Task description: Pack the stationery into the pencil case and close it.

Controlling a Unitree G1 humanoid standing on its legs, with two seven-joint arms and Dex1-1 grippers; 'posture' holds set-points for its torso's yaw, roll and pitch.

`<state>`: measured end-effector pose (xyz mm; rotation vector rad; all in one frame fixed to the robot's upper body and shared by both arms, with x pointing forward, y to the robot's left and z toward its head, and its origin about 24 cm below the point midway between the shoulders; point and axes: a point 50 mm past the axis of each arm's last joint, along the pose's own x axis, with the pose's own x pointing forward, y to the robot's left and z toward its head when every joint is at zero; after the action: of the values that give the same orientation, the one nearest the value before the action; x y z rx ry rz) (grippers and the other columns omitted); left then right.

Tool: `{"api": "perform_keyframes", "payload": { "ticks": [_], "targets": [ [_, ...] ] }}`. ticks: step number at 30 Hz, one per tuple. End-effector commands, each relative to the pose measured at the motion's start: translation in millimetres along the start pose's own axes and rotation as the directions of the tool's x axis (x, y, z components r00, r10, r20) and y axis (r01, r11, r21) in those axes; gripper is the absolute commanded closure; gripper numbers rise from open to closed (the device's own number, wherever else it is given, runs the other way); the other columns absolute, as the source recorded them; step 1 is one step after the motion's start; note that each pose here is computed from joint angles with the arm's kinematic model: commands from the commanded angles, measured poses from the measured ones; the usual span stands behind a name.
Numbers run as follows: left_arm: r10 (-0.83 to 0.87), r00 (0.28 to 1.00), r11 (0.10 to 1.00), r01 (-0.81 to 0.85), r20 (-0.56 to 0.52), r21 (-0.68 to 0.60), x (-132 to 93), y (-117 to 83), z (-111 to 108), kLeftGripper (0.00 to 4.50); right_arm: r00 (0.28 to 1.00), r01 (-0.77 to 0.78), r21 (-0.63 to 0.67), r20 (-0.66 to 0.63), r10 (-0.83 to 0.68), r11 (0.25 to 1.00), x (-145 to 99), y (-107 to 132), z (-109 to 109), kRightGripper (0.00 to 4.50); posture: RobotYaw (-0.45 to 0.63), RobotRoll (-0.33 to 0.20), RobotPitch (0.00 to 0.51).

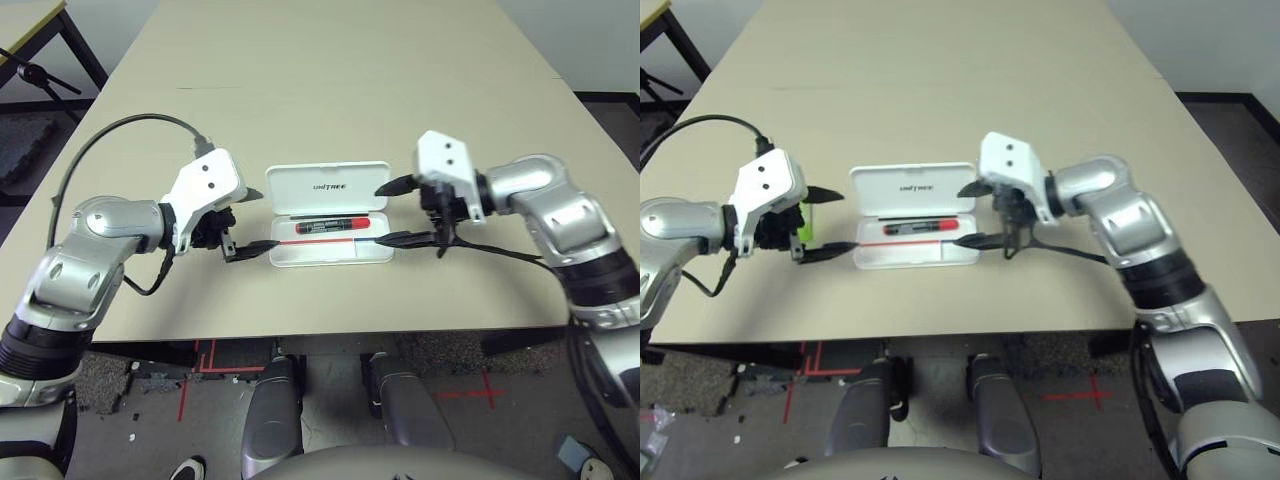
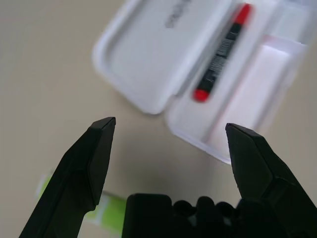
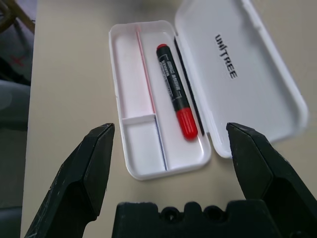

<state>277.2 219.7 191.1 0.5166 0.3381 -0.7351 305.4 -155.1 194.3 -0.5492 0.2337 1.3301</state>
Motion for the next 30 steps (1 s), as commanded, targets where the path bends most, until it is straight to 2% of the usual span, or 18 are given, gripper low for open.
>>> {"api": "perform_keyframes", "payload": {
  "ticks": [1,6,9,18,26,30],
  "targets": [
    [0.116,0.992,0.982,-0.121,-0.045,-0.145,-4.4,11.4,-2.9,0.00,1.000,0.001,0.010,0.023,-0.001,1.000,-1.0,3.8,0.7,0.02,-0.06,0.000,0.157],
    [0.299,0.931,0.900,-0.347,-0.208,-0.263,-2.2,30.7,-18.5,0.00,0.999,0.007,0.014,0.043,-0.007,1.000,4.1,6.4,1.1,0.02,-0.06,0.000,0.158],
    [0.308,0.921,0.867,-0.375,-0.238,-0.328,3.0,30.3,-23.2,0.00,0.999,0.011,0.012,0.044,-0.012,1.000,5.7,6.2,0.7,0.02,-0.06,0.000,0.160],
    [0.352,0.880,0.786,-0.462,-0.318,-0.410,20.4,26.6,-36.3,0.00,0.999,0.015,0.006,0.037,-0.016,1.000,8.2,6.3,-0.1,0.02,-0.07,0.000,0.164],
    [0.383,0.835,0.719,-0.538,-0.394,-0.440,32.6,28.2,-59.4,0.00,0.999,0.017,0.005,0.033,-0.017,1.000,9.5,8.1,-0.4,0.02,-0.09,0.000,0.170],
    [0.364,0.833,0.721,-0.535,-0.417,-0.439,35.3,24.0,-66.4,0.00,0.999,0.022,0.005,0.030,-0.022,1.000,9.1,8.8,-1.1,0.02,-0.09,0.000,0.171]
  ]
}}
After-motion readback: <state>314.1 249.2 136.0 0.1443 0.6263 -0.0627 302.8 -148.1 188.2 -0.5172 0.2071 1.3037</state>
